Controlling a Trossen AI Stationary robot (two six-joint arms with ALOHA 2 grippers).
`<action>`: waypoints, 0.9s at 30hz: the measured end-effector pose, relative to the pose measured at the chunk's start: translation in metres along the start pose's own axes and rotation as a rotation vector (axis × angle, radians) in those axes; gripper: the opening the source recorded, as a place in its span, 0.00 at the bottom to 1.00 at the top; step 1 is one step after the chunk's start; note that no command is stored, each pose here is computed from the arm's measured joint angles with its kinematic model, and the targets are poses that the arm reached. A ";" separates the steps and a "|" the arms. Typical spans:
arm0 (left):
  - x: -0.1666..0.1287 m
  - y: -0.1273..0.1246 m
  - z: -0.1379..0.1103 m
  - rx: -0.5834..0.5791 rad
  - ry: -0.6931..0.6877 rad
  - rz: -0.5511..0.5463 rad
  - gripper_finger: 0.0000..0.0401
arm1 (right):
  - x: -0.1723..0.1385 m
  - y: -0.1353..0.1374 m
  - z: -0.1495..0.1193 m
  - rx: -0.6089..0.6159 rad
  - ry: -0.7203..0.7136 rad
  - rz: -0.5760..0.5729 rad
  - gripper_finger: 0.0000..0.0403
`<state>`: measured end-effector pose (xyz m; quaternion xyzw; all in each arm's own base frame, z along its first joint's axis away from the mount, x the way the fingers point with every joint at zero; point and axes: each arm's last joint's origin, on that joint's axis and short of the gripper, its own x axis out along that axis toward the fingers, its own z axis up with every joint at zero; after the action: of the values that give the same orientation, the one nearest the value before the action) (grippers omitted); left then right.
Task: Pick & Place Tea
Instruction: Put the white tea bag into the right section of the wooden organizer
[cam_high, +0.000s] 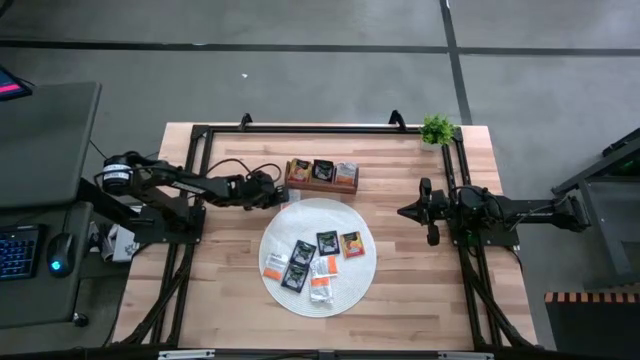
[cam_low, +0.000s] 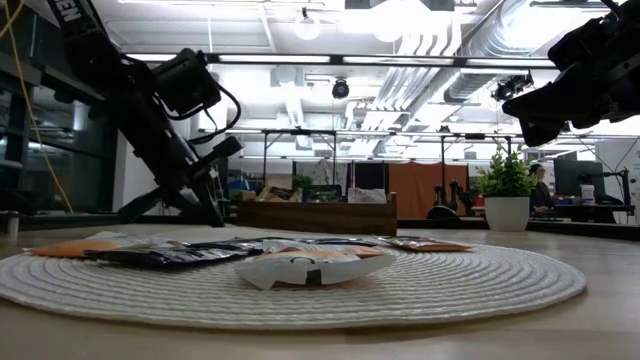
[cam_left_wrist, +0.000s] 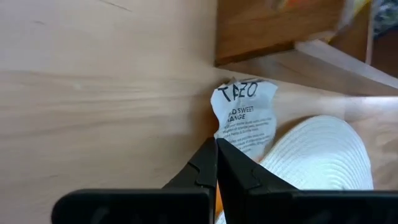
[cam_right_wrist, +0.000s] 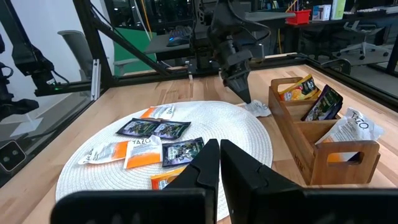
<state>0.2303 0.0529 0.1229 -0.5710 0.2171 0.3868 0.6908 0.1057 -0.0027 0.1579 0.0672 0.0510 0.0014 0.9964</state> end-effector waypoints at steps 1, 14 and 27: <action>-0.001 -0.001 0.000 0.001 -0.002 -0.004 0.00 | 0.000 0.000 0.000 0.000 0.000 0.000 0.03; -0.044 0.011 0.008 0.094 -0.090 0.143 0.00 | 0.000 0.000 0.000 0.000 0.000 0.000 0.03; -0.082 0.013 0.009 0.282 -0.286 0.157 0.00 | 0.000 0.000 0.000 0.000 0.000 0.000 0.03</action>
<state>0.1693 0.0391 0.1783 -0.3894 0.2124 0.4824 0.7554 0.1057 -0.0027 0.1580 0.0674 0.0508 0.0013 0.9964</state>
